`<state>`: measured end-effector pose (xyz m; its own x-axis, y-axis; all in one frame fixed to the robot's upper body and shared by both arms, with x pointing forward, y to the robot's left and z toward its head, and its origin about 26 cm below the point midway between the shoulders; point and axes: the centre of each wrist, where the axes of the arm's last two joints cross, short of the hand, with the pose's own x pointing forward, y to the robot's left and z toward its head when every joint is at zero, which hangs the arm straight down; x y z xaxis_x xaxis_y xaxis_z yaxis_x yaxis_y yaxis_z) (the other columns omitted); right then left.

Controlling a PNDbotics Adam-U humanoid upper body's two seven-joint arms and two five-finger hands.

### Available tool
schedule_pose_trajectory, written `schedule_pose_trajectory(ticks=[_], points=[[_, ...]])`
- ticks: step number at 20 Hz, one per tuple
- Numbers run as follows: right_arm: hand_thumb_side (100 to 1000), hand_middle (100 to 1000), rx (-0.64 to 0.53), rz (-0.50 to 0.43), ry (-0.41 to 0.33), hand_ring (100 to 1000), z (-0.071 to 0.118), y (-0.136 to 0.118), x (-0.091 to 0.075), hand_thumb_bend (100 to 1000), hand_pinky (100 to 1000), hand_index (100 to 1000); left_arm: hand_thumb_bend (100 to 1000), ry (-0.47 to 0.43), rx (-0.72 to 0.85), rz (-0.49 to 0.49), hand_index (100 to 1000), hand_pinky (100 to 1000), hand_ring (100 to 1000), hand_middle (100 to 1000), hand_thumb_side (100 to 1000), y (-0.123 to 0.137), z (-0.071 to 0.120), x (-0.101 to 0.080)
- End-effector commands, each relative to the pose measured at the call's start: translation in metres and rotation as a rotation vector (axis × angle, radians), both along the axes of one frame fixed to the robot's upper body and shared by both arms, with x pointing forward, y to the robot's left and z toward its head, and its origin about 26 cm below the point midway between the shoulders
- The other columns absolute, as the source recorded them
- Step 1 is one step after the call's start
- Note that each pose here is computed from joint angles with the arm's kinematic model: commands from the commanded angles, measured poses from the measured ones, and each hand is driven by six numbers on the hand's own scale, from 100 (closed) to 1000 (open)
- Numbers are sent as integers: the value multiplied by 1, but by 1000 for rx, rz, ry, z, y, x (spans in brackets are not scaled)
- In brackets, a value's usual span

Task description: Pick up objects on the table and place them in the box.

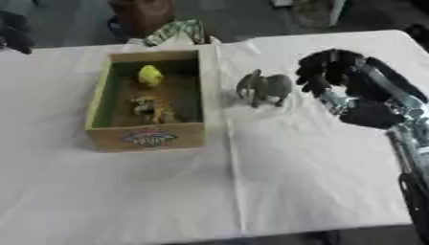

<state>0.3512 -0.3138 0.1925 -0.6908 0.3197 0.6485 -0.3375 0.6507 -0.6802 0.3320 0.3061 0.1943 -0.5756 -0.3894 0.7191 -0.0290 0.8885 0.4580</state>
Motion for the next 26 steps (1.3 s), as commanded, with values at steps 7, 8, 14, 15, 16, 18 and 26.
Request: schedule_pose_trajectory(ticks=[7,8,14,15,16,18,26], points=[[348,761,-342,-25,-130,769,29,-35,34,190,687,837,100,-15,-129,67,724,579,576,571,819,12,-4,-35],[351,771,-374,-30,-134,780,27,-38,38,218,703,843,100,-7,-138,77,722,578,574,569,823,13,-7,-37],[382,791,-504,-53,-154,806,15,-48,61,467,734,860,100,30,-171,117,721,575,570,564,836,17,-21,-45],[380,790,-533,-59,-153,805,13,-49,66,467,733,861,100,40,-180,125,721,575,569,563,838,18,-25,-47],[382,787,-555,-65,-153,804,10,-50,71,466,734,859,100,47,-186,130,720,575,569,563,839,18,-27,-48],[275,783,-589,-81,-150,802,2,-53,78,387,733,859,100,60,-196,139,721,574,567,562,840,18,-32,-50],[384,770,-643,-177,-117,790,-33,-54,99,463,728,847,100,74,-226,143,718,573,564,557,844,15,-39,-54]])
